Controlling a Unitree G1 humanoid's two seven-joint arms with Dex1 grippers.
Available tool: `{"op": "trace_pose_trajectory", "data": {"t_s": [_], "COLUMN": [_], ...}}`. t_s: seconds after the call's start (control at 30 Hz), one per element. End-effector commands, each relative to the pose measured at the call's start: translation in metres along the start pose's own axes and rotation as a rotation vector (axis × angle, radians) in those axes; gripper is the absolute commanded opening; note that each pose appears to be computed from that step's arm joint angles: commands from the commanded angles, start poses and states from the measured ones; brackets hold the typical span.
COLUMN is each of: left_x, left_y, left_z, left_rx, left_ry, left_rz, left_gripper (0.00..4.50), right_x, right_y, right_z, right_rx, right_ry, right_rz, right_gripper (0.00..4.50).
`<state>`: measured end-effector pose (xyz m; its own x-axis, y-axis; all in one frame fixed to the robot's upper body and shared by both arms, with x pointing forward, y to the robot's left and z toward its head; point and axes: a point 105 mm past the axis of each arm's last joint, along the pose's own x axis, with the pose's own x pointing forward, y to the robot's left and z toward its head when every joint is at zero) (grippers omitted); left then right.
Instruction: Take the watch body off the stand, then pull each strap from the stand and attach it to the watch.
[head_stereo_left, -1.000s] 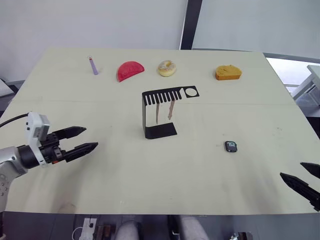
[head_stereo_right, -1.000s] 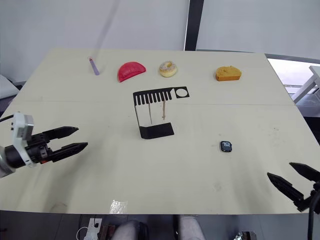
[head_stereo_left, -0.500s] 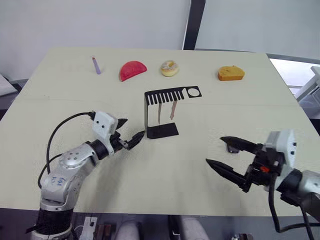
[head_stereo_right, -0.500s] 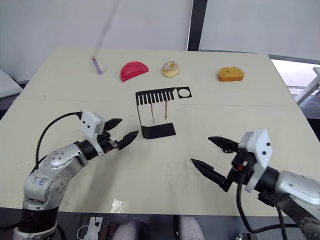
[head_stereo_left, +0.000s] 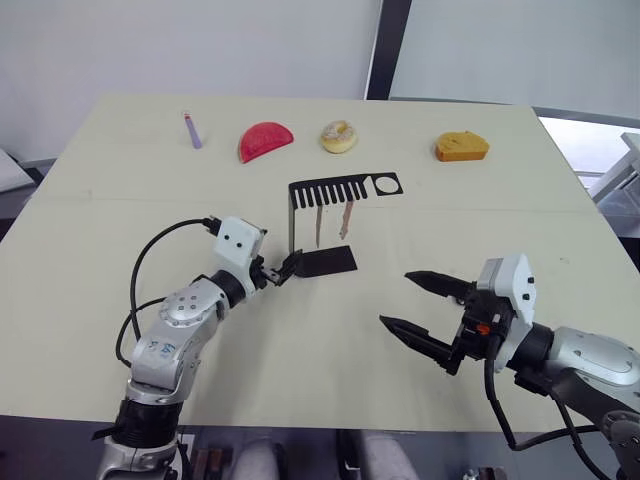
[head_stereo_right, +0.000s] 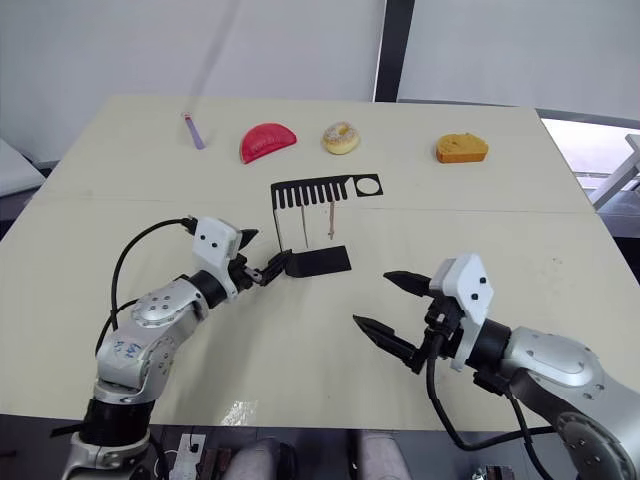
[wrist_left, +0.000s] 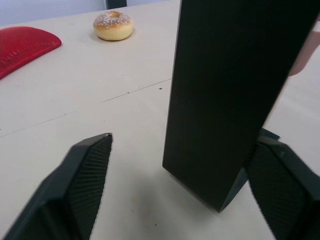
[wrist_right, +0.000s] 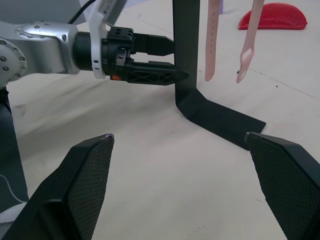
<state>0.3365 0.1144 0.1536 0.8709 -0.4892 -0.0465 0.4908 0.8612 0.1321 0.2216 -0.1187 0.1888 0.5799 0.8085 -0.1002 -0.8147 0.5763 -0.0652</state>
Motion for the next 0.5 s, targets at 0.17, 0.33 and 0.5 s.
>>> {"op": "trace_pose_trajectory", "data": {"t_s": [0.17, 0.33, 0.5], "left_x": [0.008, 0.012, 0.017], "left_y": [0.001, -0.003, -0.003], "left_z": [0.015, 0.015, 0.017], "left_rx": [0.039, 0.041, 0.04], "left_ry": [-0.073, -0.074, -0.084], "left_rz": [0.038, 0.009, 0.005], "left_gripper": [3.17, 1.94, 1.94], "right_x": [0.002, 0.002, 0.002], "right_y": [-0.004, -0.004, -0.004], "right_z": [0.007, 0.007, 0.007], "right_rx": [-0.023, -0.02, -0.017], "right_ry": [-0.038, -0.039, -0.04], "right_rz": [-0.023, -0.023, -0.025], "right_gripper": [4.5, 4.5, 4.5]}}
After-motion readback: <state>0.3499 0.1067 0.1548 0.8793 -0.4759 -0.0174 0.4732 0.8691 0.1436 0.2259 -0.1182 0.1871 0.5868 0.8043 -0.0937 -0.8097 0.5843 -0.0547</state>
